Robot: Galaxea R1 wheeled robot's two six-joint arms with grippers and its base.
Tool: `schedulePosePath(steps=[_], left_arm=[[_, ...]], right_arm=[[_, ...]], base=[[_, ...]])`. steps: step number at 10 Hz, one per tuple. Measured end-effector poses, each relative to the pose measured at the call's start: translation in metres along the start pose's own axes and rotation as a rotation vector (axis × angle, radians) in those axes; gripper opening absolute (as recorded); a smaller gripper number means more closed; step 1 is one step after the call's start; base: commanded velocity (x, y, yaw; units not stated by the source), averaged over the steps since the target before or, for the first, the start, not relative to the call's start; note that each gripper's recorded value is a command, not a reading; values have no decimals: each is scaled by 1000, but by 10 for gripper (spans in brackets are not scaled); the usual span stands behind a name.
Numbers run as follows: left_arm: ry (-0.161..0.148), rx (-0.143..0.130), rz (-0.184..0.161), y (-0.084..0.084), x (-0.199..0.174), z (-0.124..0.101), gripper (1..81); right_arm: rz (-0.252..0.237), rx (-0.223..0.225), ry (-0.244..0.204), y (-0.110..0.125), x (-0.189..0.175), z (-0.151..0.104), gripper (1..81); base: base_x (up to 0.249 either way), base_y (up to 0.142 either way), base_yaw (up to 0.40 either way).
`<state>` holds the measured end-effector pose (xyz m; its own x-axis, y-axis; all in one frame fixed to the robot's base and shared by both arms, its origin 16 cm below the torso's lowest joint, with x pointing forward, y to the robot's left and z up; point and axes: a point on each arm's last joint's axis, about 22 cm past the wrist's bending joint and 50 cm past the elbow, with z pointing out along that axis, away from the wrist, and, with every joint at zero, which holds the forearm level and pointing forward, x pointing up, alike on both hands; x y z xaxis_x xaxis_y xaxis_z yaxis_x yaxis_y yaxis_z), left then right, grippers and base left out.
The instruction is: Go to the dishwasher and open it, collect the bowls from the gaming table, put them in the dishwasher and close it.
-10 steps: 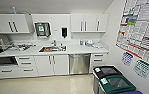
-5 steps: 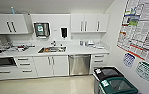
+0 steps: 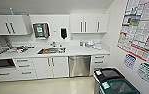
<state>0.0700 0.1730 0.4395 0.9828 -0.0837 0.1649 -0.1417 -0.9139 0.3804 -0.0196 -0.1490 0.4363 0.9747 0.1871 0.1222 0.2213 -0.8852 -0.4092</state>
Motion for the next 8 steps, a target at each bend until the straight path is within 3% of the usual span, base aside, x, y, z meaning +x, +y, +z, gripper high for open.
schedulePosePath(steps=[3,5,8], left_arm=[[0,-2,0,1,-1,0,811],[1,16,1,-12,0,-4,811],[-2,2,-1,-2,-3,-1,811]], right_arm=[[0,2,0,-1,0,0,811],[-4,16,9,-11,4,3,811],[-2,3,-6,-3,-6,0,811]], base=[[86,0,0],[86,0,0],[86,0,0]])
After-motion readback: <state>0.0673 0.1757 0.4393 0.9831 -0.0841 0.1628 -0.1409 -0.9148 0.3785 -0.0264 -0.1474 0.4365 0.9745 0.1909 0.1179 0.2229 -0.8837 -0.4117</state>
